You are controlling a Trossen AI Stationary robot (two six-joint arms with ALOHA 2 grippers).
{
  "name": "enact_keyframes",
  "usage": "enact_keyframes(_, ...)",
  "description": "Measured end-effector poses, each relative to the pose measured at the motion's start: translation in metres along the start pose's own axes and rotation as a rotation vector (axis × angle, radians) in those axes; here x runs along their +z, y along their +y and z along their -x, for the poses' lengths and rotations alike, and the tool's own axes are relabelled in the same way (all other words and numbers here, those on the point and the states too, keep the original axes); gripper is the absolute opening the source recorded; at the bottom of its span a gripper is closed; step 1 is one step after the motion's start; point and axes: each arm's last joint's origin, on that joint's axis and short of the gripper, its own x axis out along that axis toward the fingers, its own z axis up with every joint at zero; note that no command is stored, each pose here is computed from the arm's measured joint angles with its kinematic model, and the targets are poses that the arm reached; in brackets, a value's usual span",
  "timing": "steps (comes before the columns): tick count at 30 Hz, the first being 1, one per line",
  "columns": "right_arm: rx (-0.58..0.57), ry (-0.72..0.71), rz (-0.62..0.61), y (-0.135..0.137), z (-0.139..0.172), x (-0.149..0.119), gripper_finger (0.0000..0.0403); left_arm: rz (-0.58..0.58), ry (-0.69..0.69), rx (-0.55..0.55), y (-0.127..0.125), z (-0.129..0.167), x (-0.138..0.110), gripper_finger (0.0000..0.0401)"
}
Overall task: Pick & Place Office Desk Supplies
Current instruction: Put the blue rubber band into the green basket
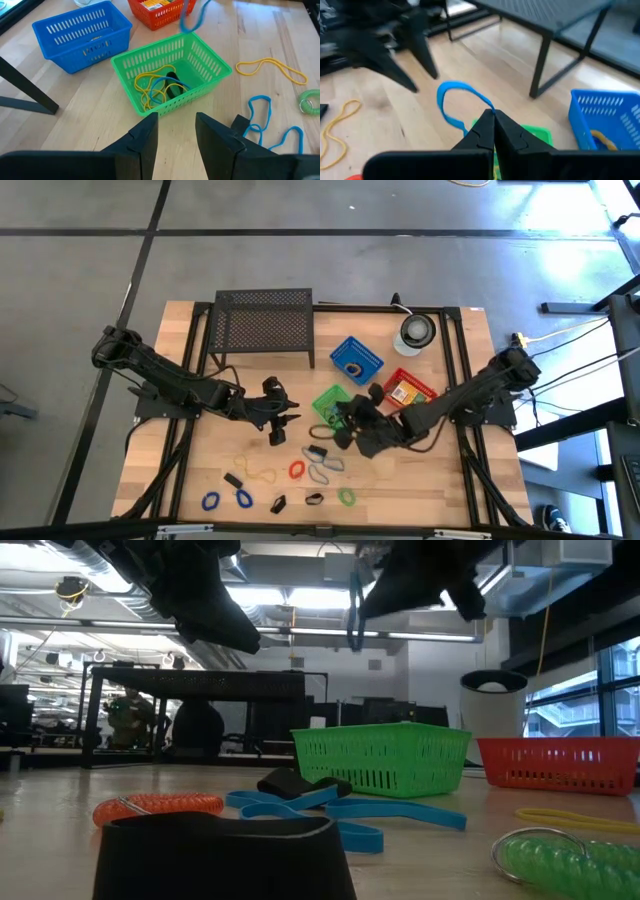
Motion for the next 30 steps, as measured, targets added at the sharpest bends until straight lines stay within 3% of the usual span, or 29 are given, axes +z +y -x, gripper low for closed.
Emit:
enact_keyframes(15,-0.054,0.186,-0.08,-0.015,-0.047,-0.018,0.0002,0.0,0.002,-0.004,0.0,0.0,0.0,0.0125)
enact_keyframes(30,-0.081,0.268,-0.153,-0.01,-0.063,-0.044,0.0002,-0.003,0.002,-0.002,0.0,0.0,0.0,0.0125)
